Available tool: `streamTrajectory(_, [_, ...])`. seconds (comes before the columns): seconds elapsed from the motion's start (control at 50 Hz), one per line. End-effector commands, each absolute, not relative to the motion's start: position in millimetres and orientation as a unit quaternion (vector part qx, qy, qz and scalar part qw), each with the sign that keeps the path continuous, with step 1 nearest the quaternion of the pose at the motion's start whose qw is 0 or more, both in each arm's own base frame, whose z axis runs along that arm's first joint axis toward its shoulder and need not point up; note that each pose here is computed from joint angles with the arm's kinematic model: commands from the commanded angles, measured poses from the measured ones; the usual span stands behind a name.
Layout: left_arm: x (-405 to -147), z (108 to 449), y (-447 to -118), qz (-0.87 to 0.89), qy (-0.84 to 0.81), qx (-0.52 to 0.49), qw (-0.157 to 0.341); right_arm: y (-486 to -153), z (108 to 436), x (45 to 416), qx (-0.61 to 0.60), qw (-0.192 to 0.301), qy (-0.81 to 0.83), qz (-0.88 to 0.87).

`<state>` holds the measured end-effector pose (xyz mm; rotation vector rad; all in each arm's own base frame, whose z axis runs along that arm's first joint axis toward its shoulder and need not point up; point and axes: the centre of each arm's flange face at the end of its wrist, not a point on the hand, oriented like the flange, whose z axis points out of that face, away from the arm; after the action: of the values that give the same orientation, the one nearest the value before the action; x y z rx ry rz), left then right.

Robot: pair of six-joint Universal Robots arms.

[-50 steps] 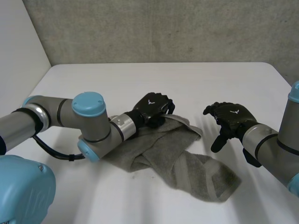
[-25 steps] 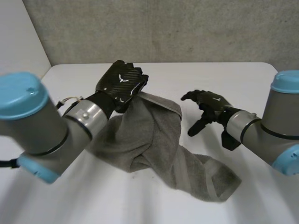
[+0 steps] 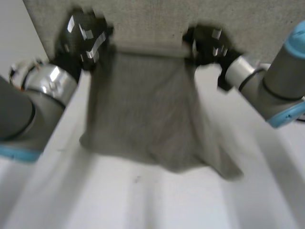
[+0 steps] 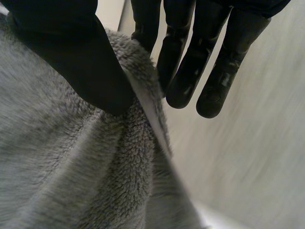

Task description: Fold the towel.

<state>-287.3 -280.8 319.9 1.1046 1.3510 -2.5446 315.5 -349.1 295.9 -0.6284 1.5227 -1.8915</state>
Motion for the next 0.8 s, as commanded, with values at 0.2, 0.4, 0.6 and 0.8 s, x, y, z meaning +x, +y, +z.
streamTrajectory(0.2, [-285.3, 320.4, -290.4, -0.864, 0.417, 0.282, 0.018, -256.8, 302.0, 330.9, -0.352, 0.13, 0.466, -0.801])
streamTrajectory(0.4, [-254.7, 157.1, -203.6, -0.601, 0.658, 0.454, 0.019, -213.4, 173.2, 301.7, -0.483, 0.102, 0.724, -0.483])
streamTrajectory(0.6, [-251.7, 142.1, -193.3, -0.56, 0.696, 0.449, 0.029, -229.2, 159.1, 298.3, -0.432, 0.153, 0.738, -0.494])
streamTrajectory(0.8, [-270.0, 173.4, -183.0, -0.607, 0.67, 0.428, -0.011, -249.8, 155.5, 281.2, -0.347, 0.175, 0.773, -0.502])
